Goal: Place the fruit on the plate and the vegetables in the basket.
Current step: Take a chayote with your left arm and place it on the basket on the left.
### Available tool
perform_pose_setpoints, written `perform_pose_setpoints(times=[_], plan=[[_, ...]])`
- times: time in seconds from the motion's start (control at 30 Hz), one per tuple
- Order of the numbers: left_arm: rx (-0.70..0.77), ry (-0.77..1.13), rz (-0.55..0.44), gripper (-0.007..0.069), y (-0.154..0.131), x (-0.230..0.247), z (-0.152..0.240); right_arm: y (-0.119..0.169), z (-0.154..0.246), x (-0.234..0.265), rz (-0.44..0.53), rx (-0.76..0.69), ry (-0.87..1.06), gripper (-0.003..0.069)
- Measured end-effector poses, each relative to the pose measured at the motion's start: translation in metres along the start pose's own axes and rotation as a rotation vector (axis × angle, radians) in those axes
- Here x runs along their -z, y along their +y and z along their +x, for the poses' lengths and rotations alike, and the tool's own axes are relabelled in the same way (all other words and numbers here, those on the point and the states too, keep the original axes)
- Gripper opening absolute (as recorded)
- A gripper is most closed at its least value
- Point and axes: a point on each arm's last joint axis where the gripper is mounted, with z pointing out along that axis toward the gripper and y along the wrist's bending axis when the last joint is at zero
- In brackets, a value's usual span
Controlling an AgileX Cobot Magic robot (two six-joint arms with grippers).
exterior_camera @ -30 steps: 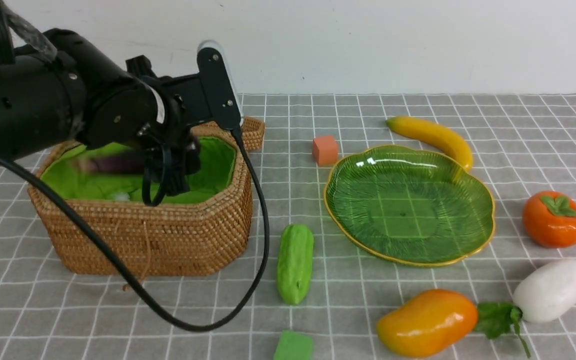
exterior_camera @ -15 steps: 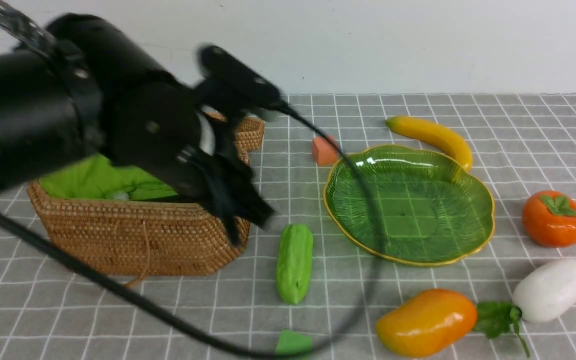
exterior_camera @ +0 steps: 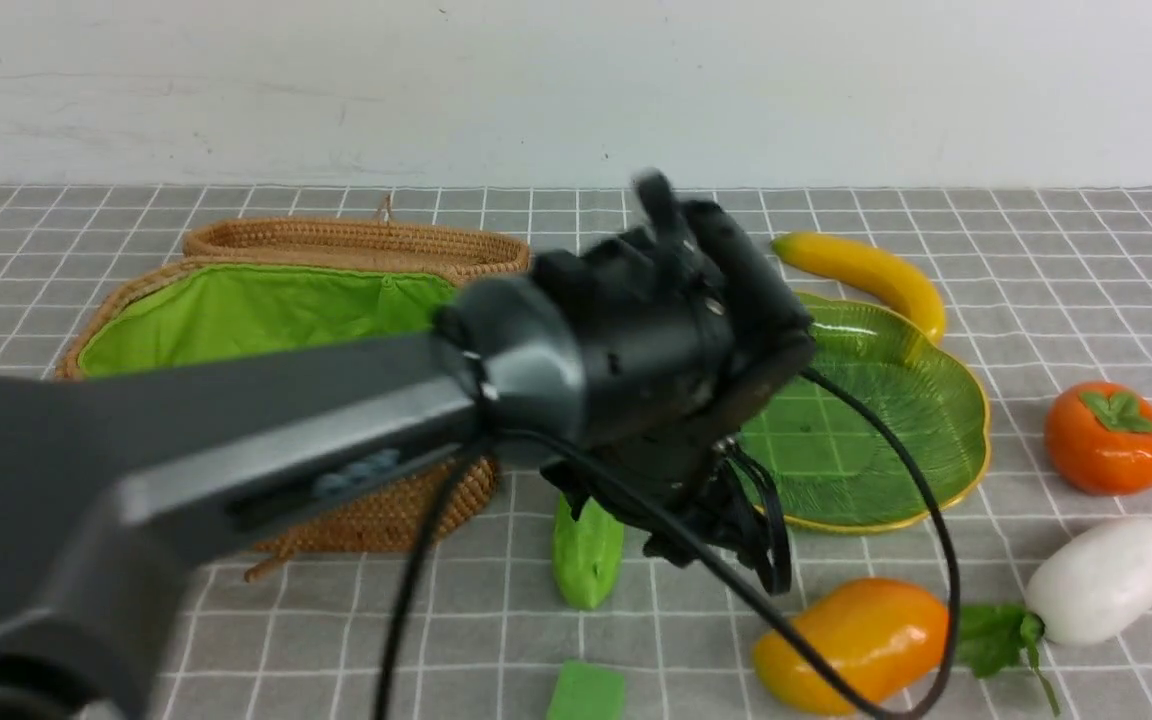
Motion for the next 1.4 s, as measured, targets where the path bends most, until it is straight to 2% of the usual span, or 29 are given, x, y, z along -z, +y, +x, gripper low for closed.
perform_pose_setpoints(times=[0.07,0.13,0.23,0.4,0.47,0.5,0.53,0.73,0.83,0.97,1.07,1.13,1.17,1.23,1.3,1.33,1.37,1.4], plan=[[0.004,0.0,-0.037,0.0589,-0.002,-0.013,-0.002,0.002,0.002,0.004,0.004,0.007,-0.015,0.0034],[0.002,0.007,-0.06,0.0638,-0.005,-0.025,-0.002,0.004,0.004,0.008,0.006,0.013,-0.028,0.0034],[0.013,0.015,-0.06,0.0654,-0.006,-0.044,-0.003,0.006,0.006,0.012,0.008,0.019,-0.044,0.0034],[0.096,0.055,-0.024,0.0587,0.008,-0.068,-0.004,0.008,0.008,0.015,0.008,0.023,-0.058,0.0034],[0.138,0.076,-0.001,0.0515,0.014,-0.076,-0.004,0.009,0.008,0.016,0.008,0.024,-0.06,0.0034],[0.141,0.076,0.001,0.0507,0.015,-0.076,-0.004,0.009,0.008,0.016,0.008,0.024,-0.06,0.0034],[0.153,0.08,0.013,0.0447,0.015,-0.077,-0.005,0.009,0.008,0.016,0.008,0.024,-0.061,0.0034],[0.147,0.083,0.014,0.0435,0.014,-0.072,-0.004,0.009,0.008,0.016,0.004,0.023,-0.062,0.0034],[0.102,0.075,0.021,0.0435,0.01,-0.047,-0.003,0.009,0.008,0.016,0.003,0.022,-0.062,0.0034],[0.008,-0.04,0.055,0.0435,0.012,0.035,-0.003,0.01,0.008,0.016,-0.002,0.021,-0.064,0.0036],[-0.074,-0.155,0.049,0.0435,0.037,0.095,0.001,0.009,0.005,0.016,0.008,0.02,-0.1,0.0039],[-0.117,-0.222,0.015,0.0435,0.072,0.127,0.004,0.007,-0.002,0.017,0.03,0.018,-0.17,0.004],[-0.125,-0.219,0.01,0.0435,0.075,0.127,0.004,0.007,-0.002,0.017,0.032,0.018,-0.178,0.004],[-0.197,-0.241,-0.037,0.0435,0.12,0.146,0.011,0.004,-0.009,0.019,0.057,0.017,-0.257,0.0041],[-0.255,-0.236,-0.054,0.0435,0.143,0.149,0.014,0.004,-0.012,0.02,0.064,0.015,-0.287,0.0041],[-0.341,-0.225,-0.065,0.0435,0.167,0.146,0.016,0.003,-0.013,0.02,0.068,0.015,-0.303,0.0043],[-0.365,-0.221,-0.066,0.0435,0.172,0.145,0.016,0.003,-0.013,0.02,0.068,0.015,-0.304,0.0043],[-0.487,-0.201,-0.055,0.0435,0.192,0.135,0.018,0.003,-0.014,0.02,0.067,0.014,-0.305,0.0046]])
